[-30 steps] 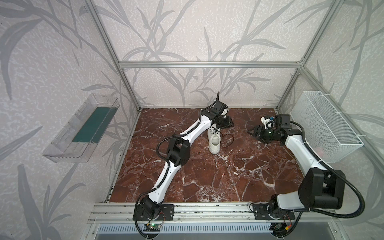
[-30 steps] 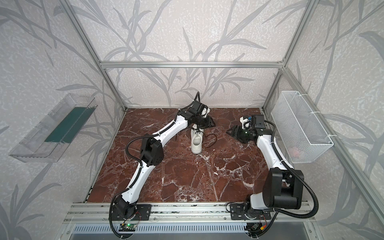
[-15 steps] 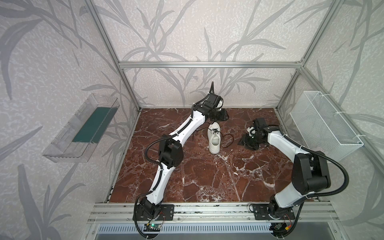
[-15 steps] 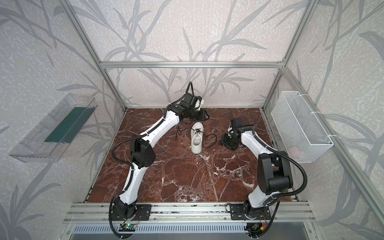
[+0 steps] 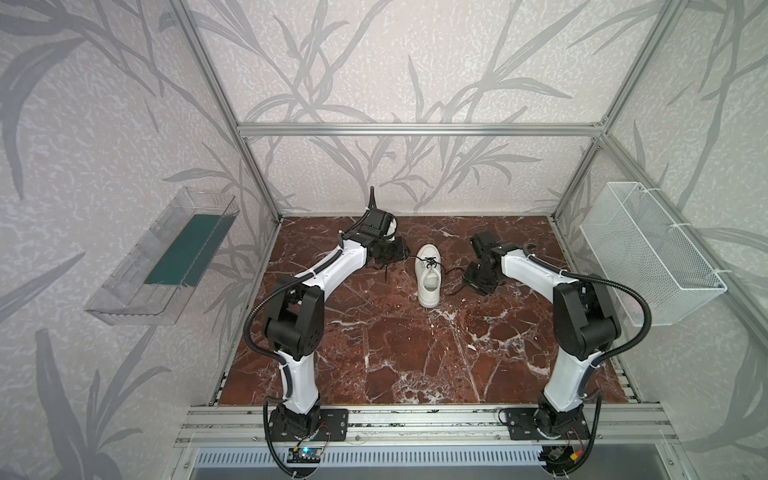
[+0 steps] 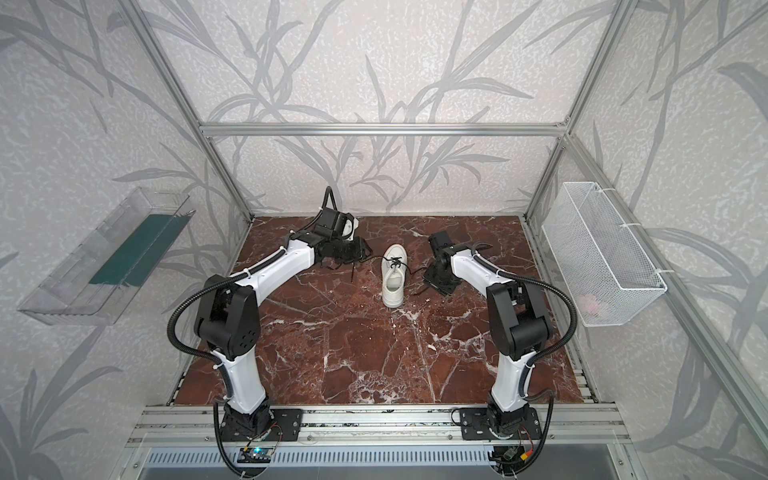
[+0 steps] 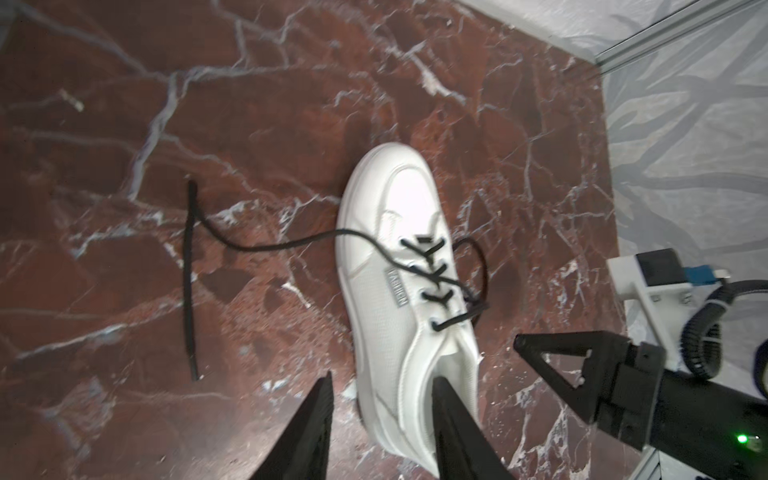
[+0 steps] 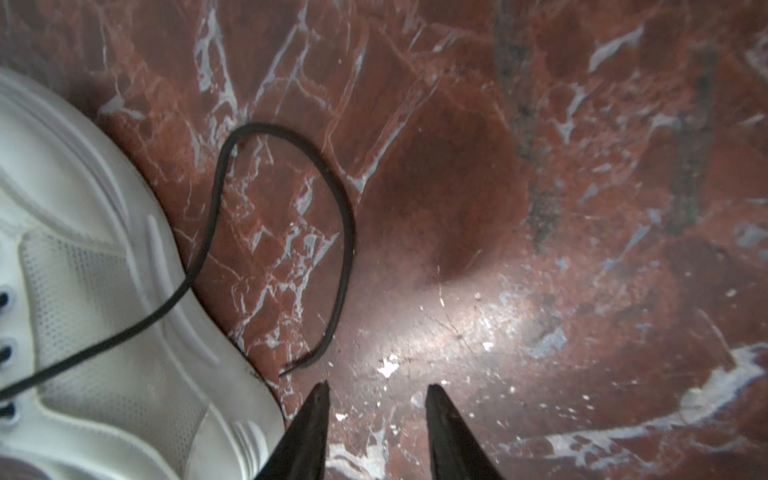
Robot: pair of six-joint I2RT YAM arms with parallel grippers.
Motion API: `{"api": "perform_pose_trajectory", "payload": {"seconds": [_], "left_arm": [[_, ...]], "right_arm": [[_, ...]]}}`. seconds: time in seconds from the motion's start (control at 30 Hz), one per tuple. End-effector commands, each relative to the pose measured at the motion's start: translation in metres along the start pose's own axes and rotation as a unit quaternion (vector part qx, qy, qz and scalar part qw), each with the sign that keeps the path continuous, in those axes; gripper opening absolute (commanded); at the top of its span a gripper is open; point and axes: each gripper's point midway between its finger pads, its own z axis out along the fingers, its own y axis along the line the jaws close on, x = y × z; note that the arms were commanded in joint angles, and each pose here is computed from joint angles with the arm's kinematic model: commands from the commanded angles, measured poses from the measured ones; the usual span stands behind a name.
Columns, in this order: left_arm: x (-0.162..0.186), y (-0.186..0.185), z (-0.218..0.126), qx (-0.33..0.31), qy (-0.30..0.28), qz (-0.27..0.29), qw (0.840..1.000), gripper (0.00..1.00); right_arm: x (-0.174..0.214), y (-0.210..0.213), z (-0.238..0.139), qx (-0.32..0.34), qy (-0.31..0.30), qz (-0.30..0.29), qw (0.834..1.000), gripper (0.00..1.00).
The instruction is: Tie the shoes
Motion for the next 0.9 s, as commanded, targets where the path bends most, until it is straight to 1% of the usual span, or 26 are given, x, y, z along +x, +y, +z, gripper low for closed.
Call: {"api": "perform_pose_trajectory", "payload": {"seconds": [0.0, 0.13, 0.4, 0.6, 0.87], "left_arm": [[-0.01, -0.005, -0.02, 0.02, -0.035, 0.005, 0.999, 0.42], [0.001, 0.01, -0.018, 0.011, -0.028, -0.007, 1.0, 0.41], [0.013, 0.019, -0.01, 0.012, -0.016, -0.017, 1.0, 0.41], [0.012, 0.02, -0.009, 0.015, -0.015, -0.018, 1.0, 0.41], [0.012, 0.02, -0.009, 0.016, -0.015, -0.02, 1.0, 0.4]], "right_arm": [[0.004, 0.001, 0.004, 0.026, -0.009, 0.036, 0.999, 0.39], [0.009, 0.006, 0.016, 0.038, -0.005, 0.049, 0.998, 0.34], [0.013, 0.012, 0.029, 0.062, 0.006, 0.046, 0.997, 0.31], [0.019, 0.01, 0.04, 0.073, 0.012, 0.061, 0.995, 0.27], [0.024, 0.019, 0.042, 0.073, 0.019, 0.052, 0.996, 0.26]]}}
